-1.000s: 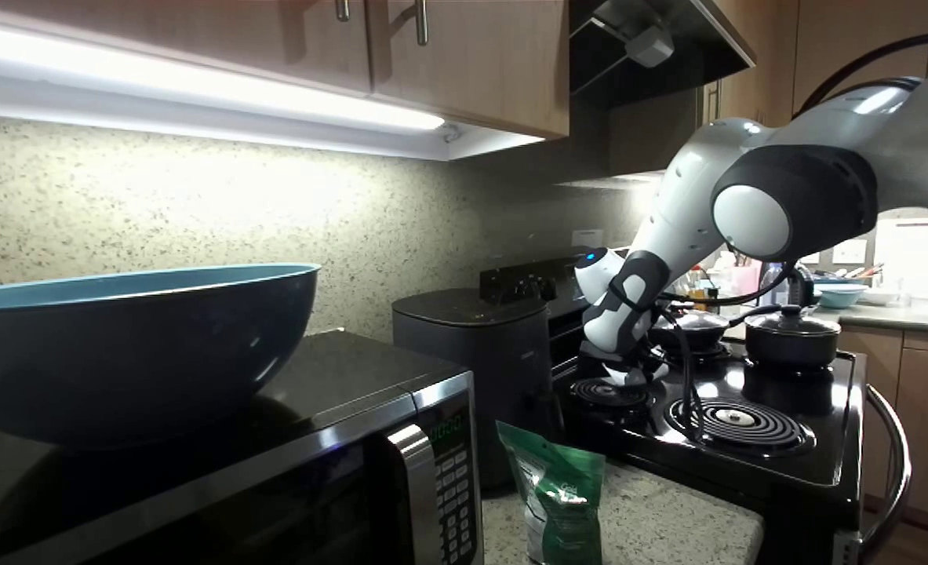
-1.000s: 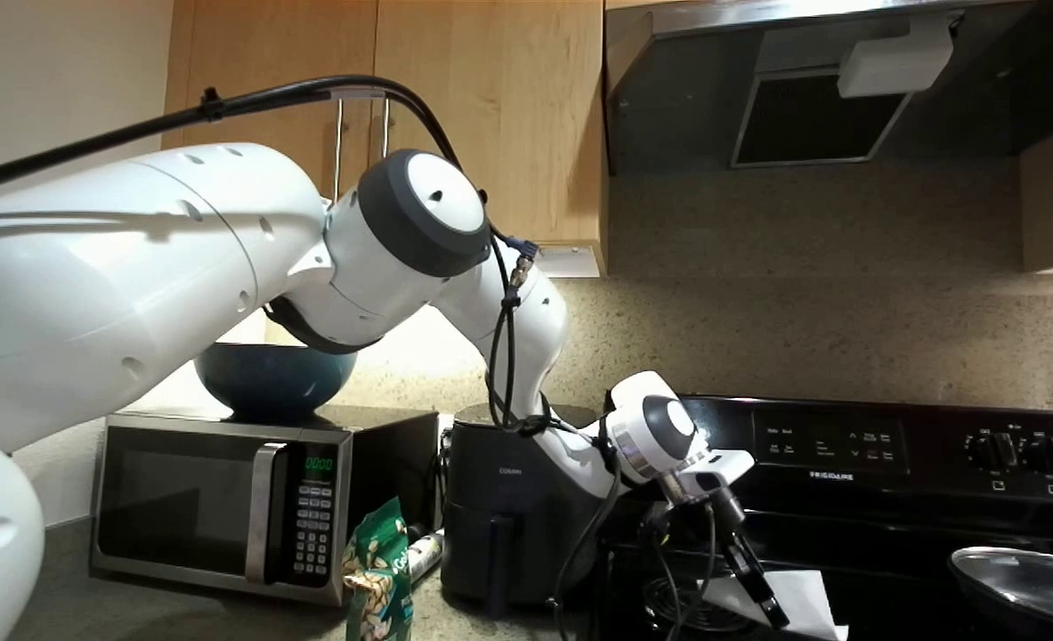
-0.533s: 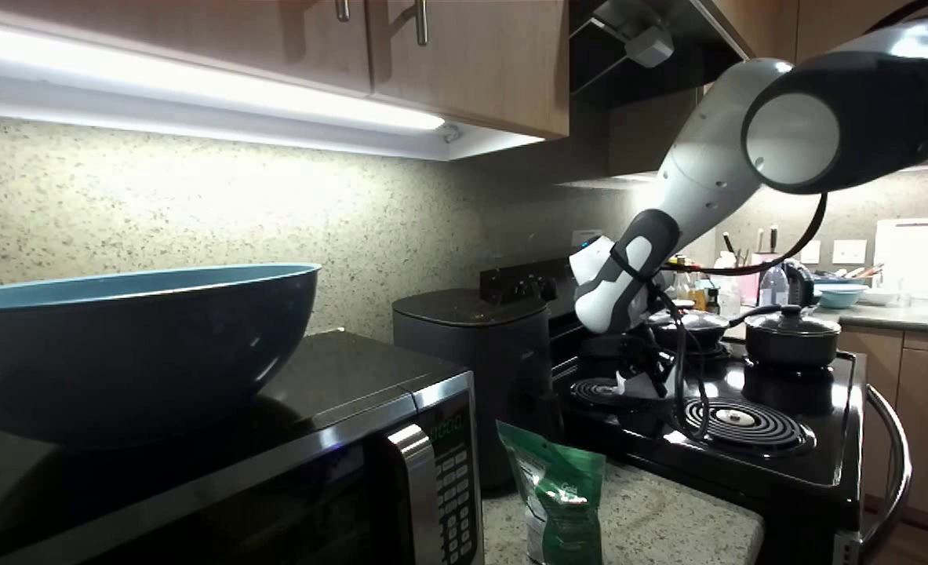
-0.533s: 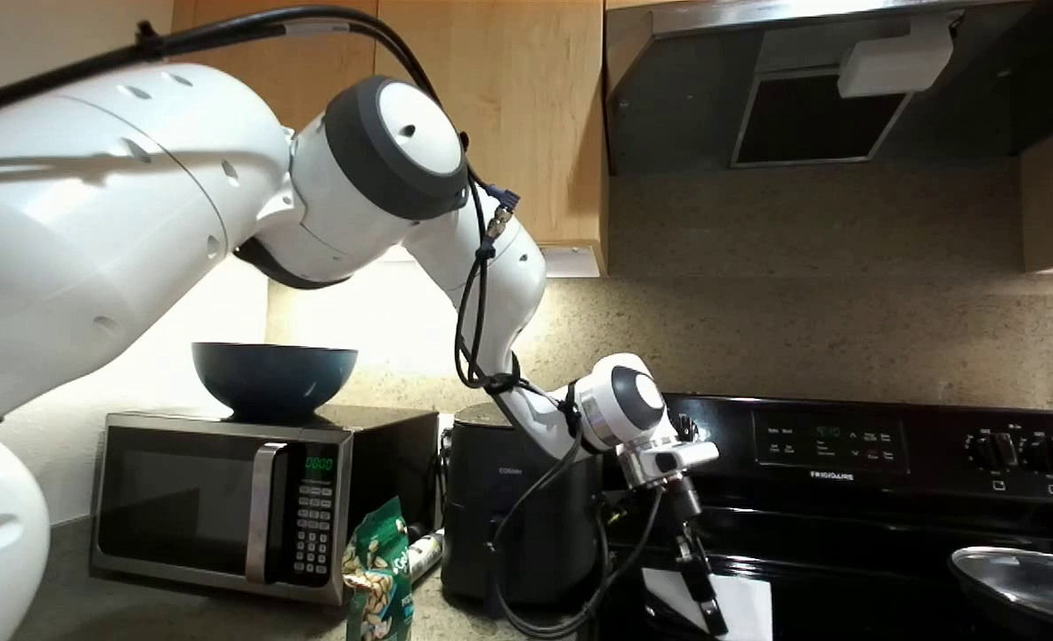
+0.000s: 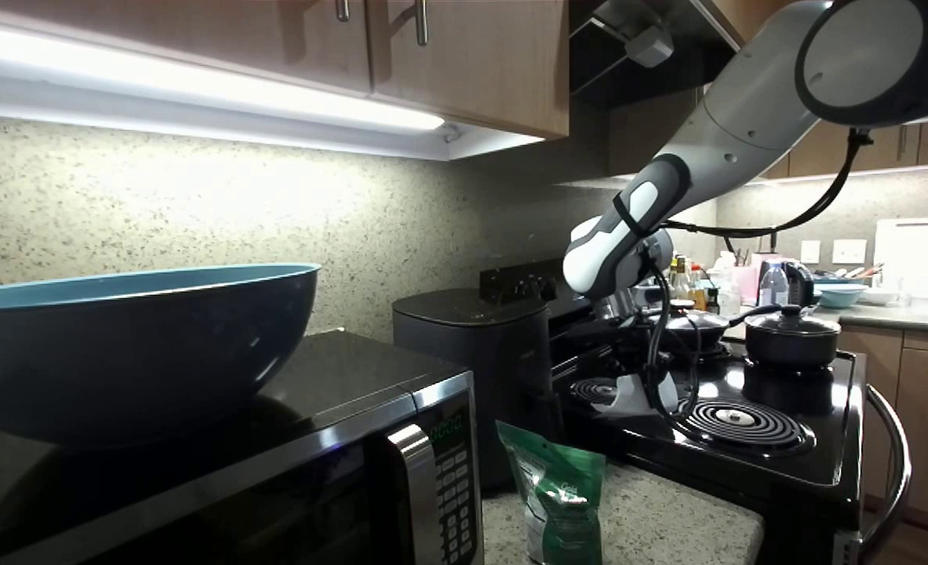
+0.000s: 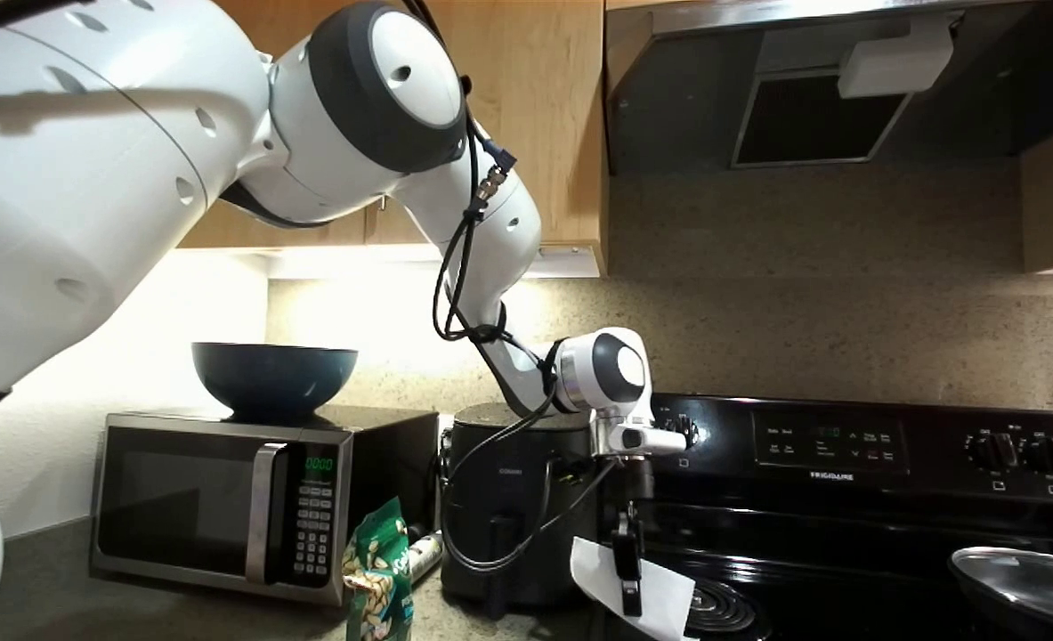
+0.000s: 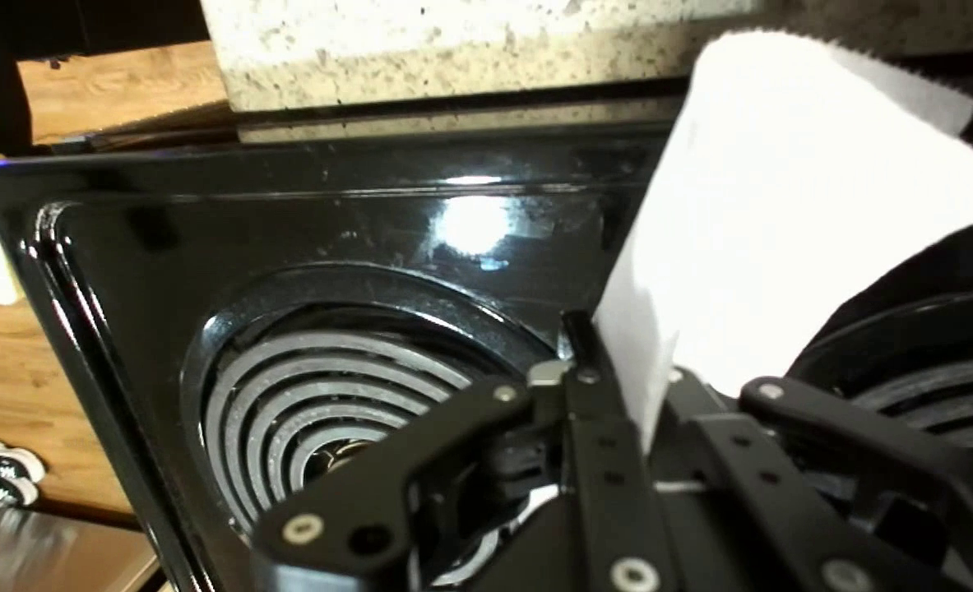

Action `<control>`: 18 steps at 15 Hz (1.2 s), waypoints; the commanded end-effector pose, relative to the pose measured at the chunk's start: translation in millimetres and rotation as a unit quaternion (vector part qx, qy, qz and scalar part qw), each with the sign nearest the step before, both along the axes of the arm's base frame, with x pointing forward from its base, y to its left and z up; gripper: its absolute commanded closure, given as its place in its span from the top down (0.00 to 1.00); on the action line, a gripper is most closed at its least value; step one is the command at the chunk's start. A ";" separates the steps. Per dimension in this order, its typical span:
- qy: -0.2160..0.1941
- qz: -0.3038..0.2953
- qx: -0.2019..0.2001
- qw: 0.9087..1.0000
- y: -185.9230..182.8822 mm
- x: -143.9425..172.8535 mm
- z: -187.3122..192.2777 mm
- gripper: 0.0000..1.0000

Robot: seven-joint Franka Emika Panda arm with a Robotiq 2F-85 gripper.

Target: Pick up the wipe and clean the left part of the stove

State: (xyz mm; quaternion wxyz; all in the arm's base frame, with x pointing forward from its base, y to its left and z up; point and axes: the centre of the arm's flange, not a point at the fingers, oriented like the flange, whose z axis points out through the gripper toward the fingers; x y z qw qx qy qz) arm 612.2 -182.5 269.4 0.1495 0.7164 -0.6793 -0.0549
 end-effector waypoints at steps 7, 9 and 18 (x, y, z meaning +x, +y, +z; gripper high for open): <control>0.043 0.020 0.072 0.996 0.0 -1.4 -40.6 0.08; 0.063 0.015 0.092 0.994 -2.9 -8.4 -52.2 0.08; 0.147 -0.006 0.104 0.984 -12.3 -67.2 -40.9 0.08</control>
